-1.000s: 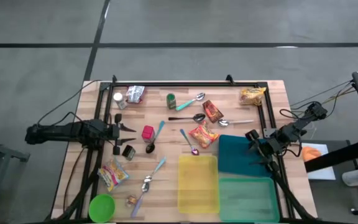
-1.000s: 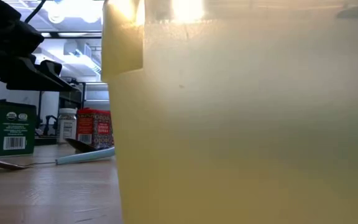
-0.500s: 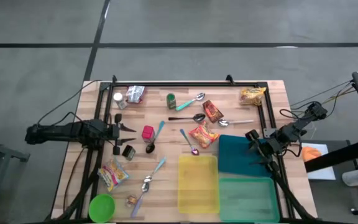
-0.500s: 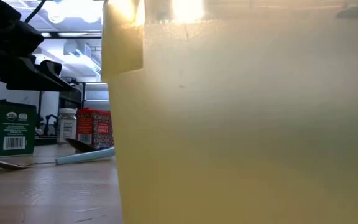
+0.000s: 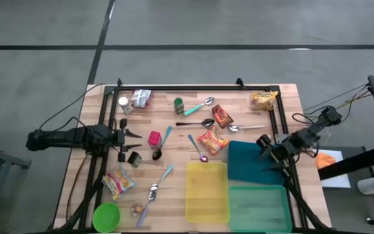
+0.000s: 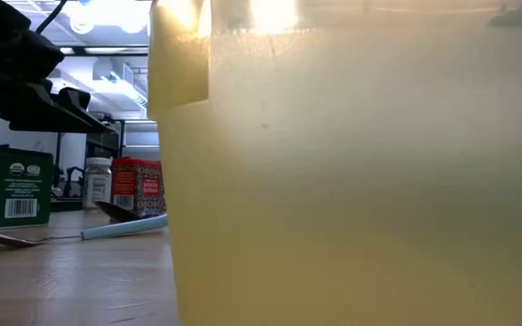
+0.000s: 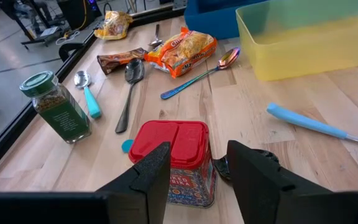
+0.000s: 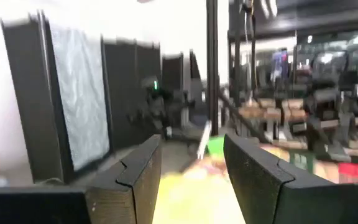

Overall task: Pick & Place Food Item
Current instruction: Put the yellow noodle pack into the blue bin

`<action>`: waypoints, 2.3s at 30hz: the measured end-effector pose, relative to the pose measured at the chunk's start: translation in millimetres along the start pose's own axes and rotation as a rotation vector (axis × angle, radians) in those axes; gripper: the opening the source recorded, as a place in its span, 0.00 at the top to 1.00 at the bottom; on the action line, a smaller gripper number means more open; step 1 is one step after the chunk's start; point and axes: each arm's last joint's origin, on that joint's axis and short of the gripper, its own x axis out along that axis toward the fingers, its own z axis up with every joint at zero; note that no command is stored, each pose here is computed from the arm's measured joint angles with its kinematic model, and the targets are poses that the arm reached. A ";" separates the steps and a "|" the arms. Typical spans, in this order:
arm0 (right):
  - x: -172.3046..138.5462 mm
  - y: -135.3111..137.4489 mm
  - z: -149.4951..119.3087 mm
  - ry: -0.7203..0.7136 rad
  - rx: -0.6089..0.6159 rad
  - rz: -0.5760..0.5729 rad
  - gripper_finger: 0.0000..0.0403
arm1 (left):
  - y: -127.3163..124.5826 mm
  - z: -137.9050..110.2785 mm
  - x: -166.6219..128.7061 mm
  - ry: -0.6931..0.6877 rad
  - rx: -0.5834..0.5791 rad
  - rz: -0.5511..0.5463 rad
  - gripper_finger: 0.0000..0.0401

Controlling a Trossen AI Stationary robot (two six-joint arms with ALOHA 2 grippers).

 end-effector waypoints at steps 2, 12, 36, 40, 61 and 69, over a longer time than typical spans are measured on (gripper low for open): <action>-0.1 -0.4 6.2 -0.054 -0.011 -0.024 0.57 | 0.0 0.0 0.0 0.000 0.000 0.000 0.60; 5.8 -2.8 59.7 -0.122 -0.018 -0.236 0.57 | 0.0 0.0 0.0 0.000 0.000 0.000 0.60; 64.2 -21.6 144.6 0.770 -0.078 -1.098 0.57 | 0.0 0.0 0.0 0.000 0.000 0.000 0.60; 69.1 -33.9 145.0 0.935 0.013 -1.203 0.57 | 0.0 0.0 0.0 0.000 0.000 0.000 0.60; 82.6 -90.9 103.7 1.104 0.456 -1.567 0.57 | 0.0 0.0 0.0 0.000 0.000 0.000 0.60; 52.1 -141.6 108.1 1.123 0.565 -1.729 0.40 | 0.0 0.1 0.0 0.000 0.000 0.000 0.61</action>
